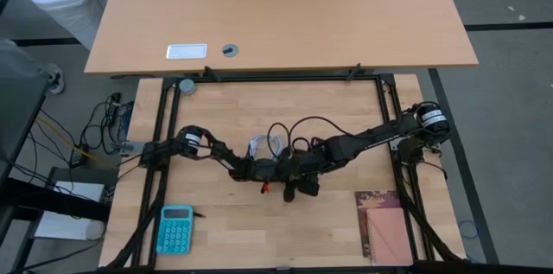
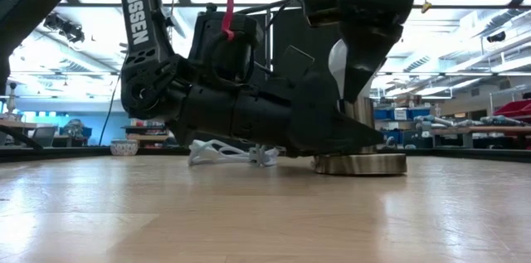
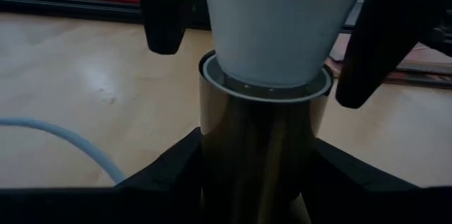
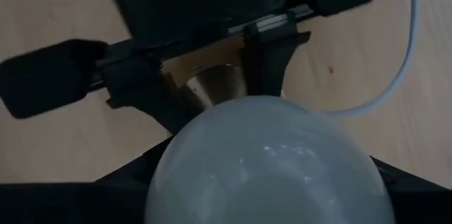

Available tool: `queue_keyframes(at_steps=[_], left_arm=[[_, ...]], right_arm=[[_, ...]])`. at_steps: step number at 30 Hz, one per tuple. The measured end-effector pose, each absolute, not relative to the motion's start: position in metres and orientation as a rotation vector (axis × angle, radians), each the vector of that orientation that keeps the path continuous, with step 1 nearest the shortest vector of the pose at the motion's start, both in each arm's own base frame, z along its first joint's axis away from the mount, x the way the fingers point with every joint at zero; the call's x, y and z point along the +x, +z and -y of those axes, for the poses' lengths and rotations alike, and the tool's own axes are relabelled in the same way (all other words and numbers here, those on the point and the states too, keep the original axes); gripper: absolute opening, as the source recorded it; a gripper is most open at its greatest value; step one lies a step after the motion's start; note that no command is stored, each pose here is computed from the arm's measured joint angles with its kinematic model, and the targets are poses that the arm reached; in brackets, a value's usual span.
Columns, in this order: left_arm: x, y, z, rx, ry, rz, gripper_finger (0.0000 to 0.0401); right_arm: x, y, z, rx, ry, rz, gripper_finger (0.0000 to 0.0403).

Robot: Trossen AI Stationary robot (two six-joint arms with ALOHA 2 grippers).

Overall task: Screw lightbulb
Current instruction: Insert the white lightbulb into the lamp socket

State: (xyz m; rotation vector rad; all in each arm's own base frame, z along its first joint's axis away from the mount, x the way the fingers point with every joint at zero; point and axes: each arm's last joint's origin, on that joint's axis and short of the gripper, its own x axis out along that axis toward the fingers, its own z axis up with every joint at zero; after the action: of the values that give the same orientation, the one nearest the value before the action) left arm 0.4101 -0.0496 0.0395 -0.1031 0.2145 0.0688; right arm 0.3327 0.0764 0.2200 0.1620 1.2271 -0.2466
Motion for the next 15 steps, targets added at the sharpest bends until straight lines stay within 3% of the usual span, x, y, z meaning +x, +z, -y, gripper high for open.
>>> queue_keyframes(at_steps=[15], left_arm=[[0.409,0.039,0.052,-0.088,0.197,-0.208,0.0198]], right_arm=[[0.334,0.22,-0.065,0.281,-0.361,-1.21,0.0251]])
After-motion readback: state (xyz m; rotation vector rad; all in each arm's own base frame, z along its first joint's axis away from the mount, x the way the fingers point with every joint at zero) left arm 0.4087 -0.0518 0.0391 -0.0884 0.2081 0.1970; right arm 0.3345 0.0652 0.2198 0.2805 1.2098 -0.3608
